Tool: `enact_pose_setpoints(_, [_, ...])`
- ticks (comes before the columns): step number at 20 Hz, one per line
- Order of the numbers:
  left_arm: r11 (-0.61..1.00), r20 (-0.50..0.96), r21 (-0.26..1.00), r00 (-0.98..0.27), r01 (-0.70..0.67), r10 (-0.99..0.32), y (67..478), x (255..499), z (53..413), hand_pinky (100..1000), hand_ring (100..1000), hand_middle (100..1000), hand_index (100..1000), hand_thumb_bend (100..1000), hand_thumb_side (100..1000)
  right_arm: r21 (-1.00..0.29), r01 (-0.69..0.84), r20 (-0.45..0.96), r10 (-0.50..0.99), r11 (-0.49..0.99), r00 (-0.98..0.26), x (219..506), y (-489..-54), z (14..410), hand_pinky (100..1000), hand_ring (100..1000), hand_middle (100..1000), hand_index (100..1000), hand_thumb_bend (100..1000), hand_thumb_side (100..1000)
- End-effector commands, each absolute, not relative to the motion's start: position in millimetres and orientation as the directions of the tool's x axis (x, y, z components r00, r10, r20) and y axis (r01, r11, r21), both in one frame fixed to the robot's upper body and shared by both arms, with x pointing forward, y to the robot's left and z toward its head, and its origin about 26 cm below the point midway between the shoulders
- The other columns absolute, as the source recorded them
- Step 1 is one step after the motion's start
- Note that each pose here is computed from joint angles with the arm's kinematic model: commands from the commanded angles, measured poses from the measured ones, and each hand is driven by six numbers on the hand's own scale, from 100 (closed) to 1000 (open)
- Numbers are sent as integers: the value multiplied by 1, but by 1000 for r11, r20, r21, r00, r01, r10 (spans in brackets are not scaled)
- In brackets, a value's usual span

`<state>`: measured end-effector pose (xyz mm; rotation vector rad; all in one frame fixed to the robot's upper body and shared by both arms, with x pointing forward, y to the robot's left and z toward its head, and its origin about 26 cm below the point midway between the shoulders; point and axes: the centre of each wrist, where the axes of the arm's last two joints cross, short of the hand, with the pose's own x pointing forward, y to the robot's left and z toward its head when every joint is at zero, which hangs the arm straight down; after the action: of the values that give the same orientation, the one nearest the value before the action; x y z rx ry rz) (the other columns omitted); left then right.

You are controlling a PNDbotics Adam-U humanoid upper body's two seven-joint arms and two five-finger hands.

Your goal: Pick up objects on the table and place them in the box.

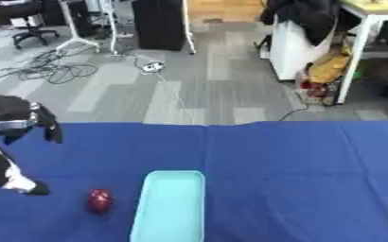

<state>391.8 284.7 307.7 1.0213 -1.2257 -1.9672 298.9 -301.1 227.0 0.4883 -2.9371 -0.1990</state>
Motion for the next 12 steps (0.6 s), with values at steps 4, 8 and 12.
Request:
enact_pose_setpoints(4, [-434, -345, 899, -507, 65, -790, 292, 410, 306, 100, 270, 546, 758, 581, 596, 130, -332, 120, -347, 934, -930, 298, -299, 239, 123, 261, 260, 509, 100, 759])
enact_pose_setpoints(8, [-431, -331, 899, -526, 77, -784, 291, 418, 295, 100, 256, 525, 785, 602, 594, 130, -340, 119, -355, 931, -927, 298, -298, 240, 123, 261, 260, 509, 100, 759])
enact_pose_setpoints(12, [-421, -299, 901, -551, 106, -779, 288, 423, 286, 100, 223, 468, 784, 647, 590, 131, -345, 119, -360, 929, -925, 298, -298, 241, 124, 262, 261, 509, 100, 760])
